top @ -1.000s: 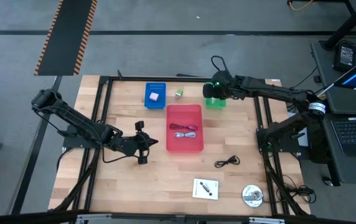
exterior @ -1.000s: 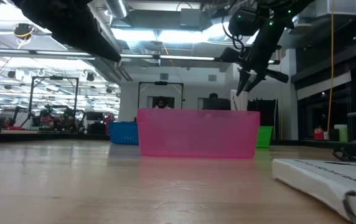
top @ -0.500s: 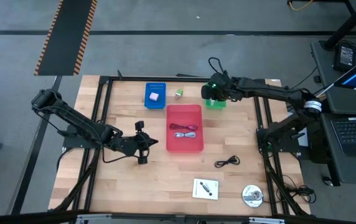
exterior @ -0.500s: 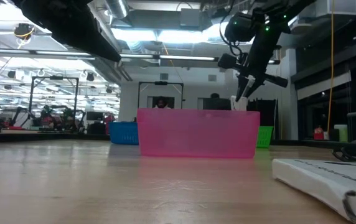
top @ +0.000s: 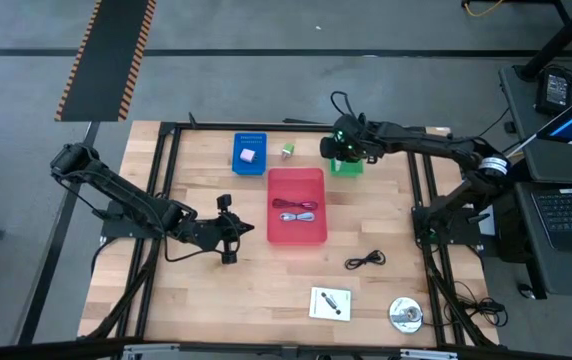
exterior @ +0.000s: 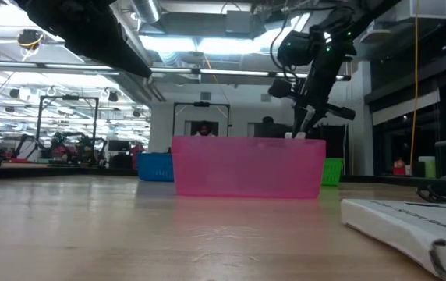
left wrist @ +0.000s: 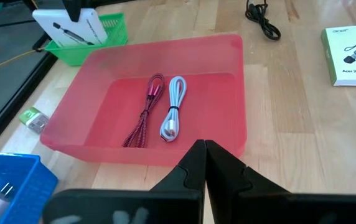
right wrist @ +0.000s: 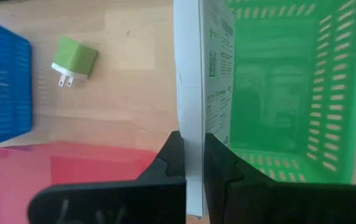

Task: Pick and place items into bin
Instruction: Put the left card reader box into the green bin

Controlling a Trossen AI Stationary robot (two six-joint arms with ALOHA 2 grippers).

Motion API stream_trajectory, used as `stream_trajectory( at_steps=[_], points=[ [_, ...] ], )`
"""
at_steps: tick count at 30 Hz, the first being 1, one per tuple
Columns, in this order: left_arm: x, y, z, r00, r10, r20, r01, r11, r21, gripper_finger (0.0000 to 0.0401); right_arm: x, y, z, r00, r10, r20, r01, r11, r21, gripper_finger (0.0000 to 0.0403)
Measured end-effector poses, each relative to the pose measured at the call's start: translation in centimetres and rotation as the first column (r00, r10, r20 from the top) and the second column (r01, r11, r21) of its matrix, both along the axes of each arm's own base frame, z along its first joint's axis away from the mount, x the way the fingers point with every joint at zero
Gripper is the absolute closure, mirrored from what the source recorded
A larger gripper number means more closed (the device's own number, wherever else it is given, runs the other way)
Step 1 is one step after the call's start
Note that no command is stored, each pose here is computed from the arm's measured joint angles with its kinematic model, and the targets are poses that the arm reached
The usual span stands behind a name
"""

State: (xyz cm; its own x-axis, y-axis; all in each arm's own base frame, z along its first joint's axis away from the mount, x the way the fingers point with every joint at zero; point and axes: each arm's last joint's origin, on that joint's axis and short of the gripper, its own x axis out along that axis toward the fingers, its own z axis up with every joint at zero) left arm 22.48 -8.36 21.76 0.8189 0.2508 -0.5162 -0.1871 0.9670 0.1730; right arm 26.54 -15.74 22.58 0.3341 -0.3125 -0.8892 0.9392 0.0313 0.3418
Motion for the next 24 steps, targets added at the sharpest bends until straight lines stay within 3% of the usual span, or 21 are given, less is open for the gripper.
stream_trajectory(
  at_steps=[24],
  points=[
    [0.0,0.0,0.01,1.0,0.0,0.001,0.0,1.0,0.0,0.0399,-0.47,-1.0,-0.7,0.999,0.036,-0.028,-0.035,0.999,0.034,0.0383]
  ],
)
